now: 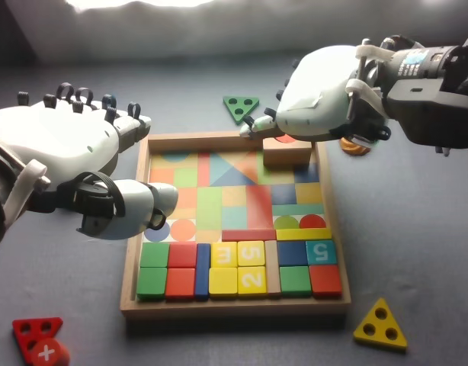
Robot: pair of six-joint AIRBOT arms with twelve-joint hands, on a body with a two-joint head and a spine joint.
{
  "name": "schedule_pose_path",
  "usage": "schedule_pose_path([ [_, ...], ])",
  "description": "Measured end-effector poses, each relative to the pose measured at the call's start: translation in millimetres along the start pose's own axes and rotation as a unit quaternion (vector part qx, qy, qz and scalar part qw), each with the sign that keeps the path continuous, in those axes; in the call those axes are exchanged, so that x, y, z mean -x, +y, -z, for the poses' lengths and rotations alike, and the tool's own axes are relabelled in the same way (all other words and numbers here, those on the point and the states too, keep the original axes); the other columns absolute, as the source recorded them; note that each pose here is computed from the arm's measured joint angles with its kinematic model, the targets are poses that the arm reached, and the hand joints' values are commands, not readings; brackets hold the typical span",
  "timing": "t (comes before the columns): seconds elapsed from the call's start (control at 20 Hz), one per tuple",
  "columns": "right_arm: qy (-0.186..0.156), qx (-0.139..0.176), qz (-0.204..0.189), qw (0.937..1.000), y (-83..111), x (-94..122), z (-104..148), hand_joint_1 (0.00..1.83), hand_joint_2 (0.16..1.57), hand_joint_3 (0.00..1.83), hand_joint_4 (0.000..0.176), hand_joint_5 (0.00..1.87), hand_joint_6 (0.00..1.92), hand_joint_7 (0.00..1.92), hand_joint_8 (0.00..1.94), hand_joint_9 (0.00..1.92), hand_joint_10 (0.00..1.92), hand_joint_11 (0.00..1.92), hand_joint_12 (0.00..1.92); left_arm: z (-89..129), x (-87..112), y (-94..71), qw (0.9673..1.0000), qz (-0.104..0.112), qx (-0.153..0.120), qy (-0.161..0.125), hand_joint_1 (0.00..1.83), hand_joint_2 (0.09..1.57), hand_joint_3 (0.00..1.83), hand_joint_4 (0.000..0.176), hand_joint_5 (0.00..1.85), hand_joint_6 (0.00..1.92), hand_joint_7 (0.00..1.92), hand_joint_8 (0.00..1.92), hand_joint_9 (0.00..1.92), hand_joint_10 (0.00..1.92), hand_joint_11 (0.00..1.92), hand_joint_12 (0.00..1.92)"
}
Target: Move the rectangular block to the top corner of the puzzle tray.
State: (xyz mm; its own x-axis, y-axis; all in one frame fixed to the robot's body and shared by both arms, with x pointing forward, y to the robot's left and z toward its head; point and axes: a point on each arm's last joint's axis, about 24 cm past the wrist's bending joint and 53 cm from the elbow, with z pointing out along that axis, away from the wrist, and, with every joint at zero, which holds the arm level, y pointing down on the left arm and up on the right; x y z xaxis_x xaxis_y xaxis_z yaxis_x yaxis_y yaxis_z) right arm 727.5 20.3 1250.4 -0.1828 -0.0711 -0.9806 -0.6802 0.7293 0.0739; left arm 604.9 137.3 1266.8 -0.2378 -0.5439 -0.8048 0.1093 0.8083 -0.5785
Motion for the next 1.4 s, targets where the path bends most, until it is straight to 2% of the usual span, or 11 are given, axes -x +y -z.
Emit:
schedule_pose_path([
  [0.2, 0.002, 0.000, 0.001, 1.0000, -0.2, -1.1, 0.0, 1.83, 0.86, 0.57, 0.000, 0.15, 0.00, 1.38, 1.94, 1.39, 1.92, 1.34, 1.92, 0.0, -0.4, -0.4, 1.0000, 0.000, -0.001, 0.001, 0.00, 1.37, 0.00, 0.000, 0.08, 0.00, 0.07, 0.00, 0.01, 0.00, 0.00, 0.00],
  [0.3, 0.005, -0.001, 0.001, 1.0000, -0.4, -4.0, -0.2, 1.83, 0.84, 0.56, 0.000, 0.18, 0.01, 1.36, 1.94, 1.37, 1.92, 1.27, 1.92, 0.0, -0.3, -0.3, 1.0000, 0.000, 0.000, 0.000, 0.00, 1.37, 0.00, 0.000, 0.09, 0.01, 0.08, 0.00, 0.01, 0.00, 0.00, 0.00],
  [0.45, 0.012, -0.006, 0.000, 0.9999, -4.8, -8.1, 1.3, 1.83, 0.83, 0.58, 0.000, 0.17, 0.01, 1.39, 1.94, 1.40, 1.92, 1.33, 1.92, 0.0, -0.3, -0.4, 1.0000, 0.000, -0.001, 0.001, 0.00, 1.38, 0.00, 0.000, 0.09, 0.01, 0.10, 0.01, 0.02, 0.01, 0.00, 0.00],
  [0.5, 0.013, -0.007, 0.000, 0.9999, -6.6, -8.4, 2.1, 1.83, 0.84, 0.58, 0.000, 0.15, 0.01, 1.38, 1.94, 1.39, 1.92, 1.29, 1.92, 0.0, -0.3, -0.4, 1.0000, 0.000, -0.001, 0.000, 0.00, 1.38, 0.00, 0.000, 0.09, 0.00, 0.09, 0.01, 0.01, 0.00, 0.00, 0.00],
  [0.55, 0.013, -0.008, 0.000, 0.9999, -7.6, -8.6, 2.6, 1.83, 0.78, 0.58, 0.000, 0.20, 0.01, 1.33, 1.94, 1.33, 1.92, 0.89, 1.66, 0.0, -0.3, -0.4, 1.0000, 0.000, -0.001, 0.000, 0.00, 1.38, 0.00, 0.000, 0.10, 0.01, 0.09, 0.00, 0.01, 0.00, 0.00, 0.00],
  [0.6, 0.015, -0.009, 0.001, 0.9998, -8.0, -9.4, 2.6, 1.82, 0.81, 0.59, 0.000, 0.21, 0.01, 1.35, 1.94, 1.33, 1.92, 1.14, 1.87, 0.0, -0.2, -0.3, 1.0000, 0.000, 0.000, 0.000, 0.00, 1.37, 0.00, 0.000, 0.09, 0.00, 0.09, 0.00, 0.01, 0.00, 0.00, 0.00],
  [0.75, 0.015, -0.009, 0.002, 0.9999, -7.8, -9.3, 2.6, 1.83, 0.86, 0.53, 0.000, 0.19, 0.01, 1.35, 1.94, 1.35, 1.92, 1.27, 1.92, 0.0, -0.3, -0.4, 1.0000, 0.000, -0.001, 0.000, 0.00, 1.37, 0.00, 0.000, 0.09, 0.00, 0.09, 0.00, 0.00, 0.00, 0.00, 0.00],
  [0.95, 0.016, -0.012, 0.007, 0.9998, -11.2, -10.1, 4.4, 1.83, 0.84, 0.61, 0.000, 0.18, 0.00, 1.40, 1.94, 1.39, 1.92, 1.27, 1.92, 0.0, -0.3, -0.3, 1.0000, 0.000, -0.001, 0.001, 0.00, 1.37, 0.00, 0.000, 0.09, 0.00, 0.09, 0.00, 0.01, 0.00, 0.00, 0.00],
  [1.1, 0.017, -0.012, 0.008, 0.9997, -11.6, -10.7, 4.5, 1.83, 0.82, 0.60, 0.000, 0.19, 0.01, 1.41, 1.94, 1.41, 1.92, 1.33, 1.92, 0.0, -0.3, -0.4, 1.0000, 0.000, -0.001, 0.000, 0.00, 1.38, 0.00, 0.000, 0.11, 0.02, 0.10, 0.02, 0.03, 0.01, 0.00, 0.00],
  [1.25, 0.017, -0.012, 0.008, 0.9997, -11.6, -10.1, 4.5, 1.83, 0.82, 0.61, 0.000, 0.19, 0.00, 1.39, 1.94, 1.40, 1.92, 1.30, 1.92, 0.0, -0.3, -0.4, 1.0000, 0.000, -0.001, 0.000, 0.00, 1.38, 0.00, 0.000, 0.10, 0.01, 0.10, 0.01, 0.02, 0.00, 0.00, 0.00],
  [1.4, 0.008, -0.006, 0.009, 0.9999, -4.2, 1.9, 5.2, 1.83, 0.82, 0.62, 0.000, 0.19, 0.01, 1.40, 1.94, 1.39, 1.92, 1.32, 1.92, 0.1, -0.4, -0.5, 1.0000, 0.000, -0.001, 0.001, 0.00, 1.38, 0.00, 0.000, 0.09, 0.01, 0.10, 0.01, 0.02, 0.01, 0.00, 0.00],
])
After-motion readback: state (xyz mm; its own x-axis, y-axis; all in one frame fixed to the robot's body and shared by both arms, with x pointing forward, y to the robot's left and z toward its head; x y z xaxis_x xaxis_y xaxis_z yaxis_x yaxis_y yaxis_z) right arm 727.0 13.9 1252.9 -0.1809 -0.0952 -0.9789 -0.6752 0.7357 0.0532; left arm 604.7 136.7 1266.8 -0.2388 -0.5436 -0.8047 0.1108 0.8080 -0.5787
